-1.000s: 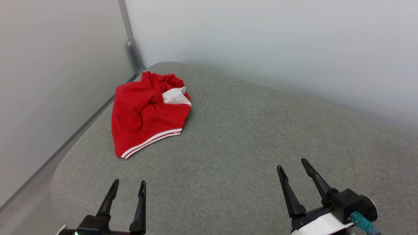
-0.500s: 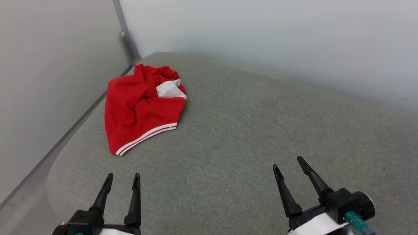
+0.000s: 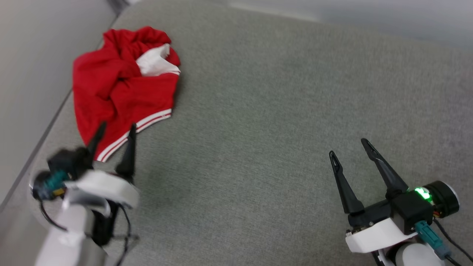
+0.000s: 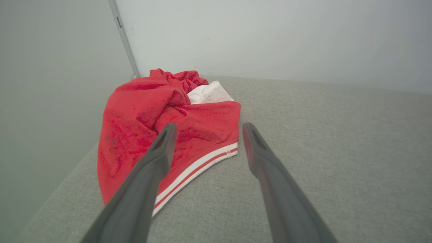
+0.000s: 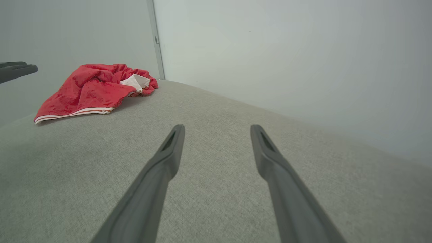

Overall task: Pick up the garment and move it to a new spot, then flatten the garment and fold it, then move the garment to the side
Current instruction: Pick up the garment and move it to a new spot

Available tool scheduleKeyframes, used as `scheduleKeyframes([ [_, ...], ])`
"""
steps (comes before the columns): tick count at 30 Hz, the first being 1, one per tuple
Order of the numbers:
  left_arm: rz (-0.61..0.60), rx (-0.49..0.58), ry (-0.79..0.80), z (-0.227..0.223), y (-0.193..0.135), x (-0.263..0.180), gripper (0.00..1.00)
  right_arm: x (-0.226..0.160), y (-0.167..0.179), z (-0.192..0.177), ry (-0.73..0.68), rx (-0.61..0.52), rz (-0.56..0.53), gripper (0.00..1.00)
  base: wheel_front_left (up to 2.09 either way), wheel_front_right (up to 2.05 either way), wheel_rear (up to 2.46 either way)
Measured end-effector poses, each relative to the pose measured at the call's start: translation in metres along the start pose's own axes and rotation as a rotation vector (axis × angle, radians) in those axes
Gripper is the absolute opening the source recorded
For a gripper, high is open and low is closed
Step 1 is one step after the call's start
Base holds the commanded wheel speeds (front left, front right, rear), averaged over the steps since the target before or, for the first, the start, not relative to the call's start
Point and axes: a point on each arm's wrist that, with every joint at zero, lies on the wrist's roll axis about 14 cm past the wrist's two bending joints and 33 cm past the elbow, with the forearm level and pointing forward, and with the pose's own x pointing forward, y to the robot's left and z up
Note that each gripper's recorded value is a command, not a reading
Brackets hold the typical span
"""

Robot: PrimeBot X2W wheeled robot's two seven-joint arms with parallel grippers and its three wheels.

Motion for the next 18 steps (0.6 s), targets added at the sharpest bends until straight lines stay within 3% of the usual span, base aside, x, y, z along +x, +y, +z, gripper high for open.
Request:
scheduleKeyframes([
  [10, -0.021, 0.089, 0.406, -0.037, 0.043, 0.1, 1.0, 0.0, -0.043, -0.046, 0.064, 0.016, -0.074, 1.0, 0.0, 0.0, 0.0],
  [18, -0.036, 0.115, 0.764, -0.086, 0.053, 0.123, 1.0, -0.011, -0.072, -0.076, 0.12, 0.025, -0.154, 1.0, 0.0, 0.0, 0.0],
])
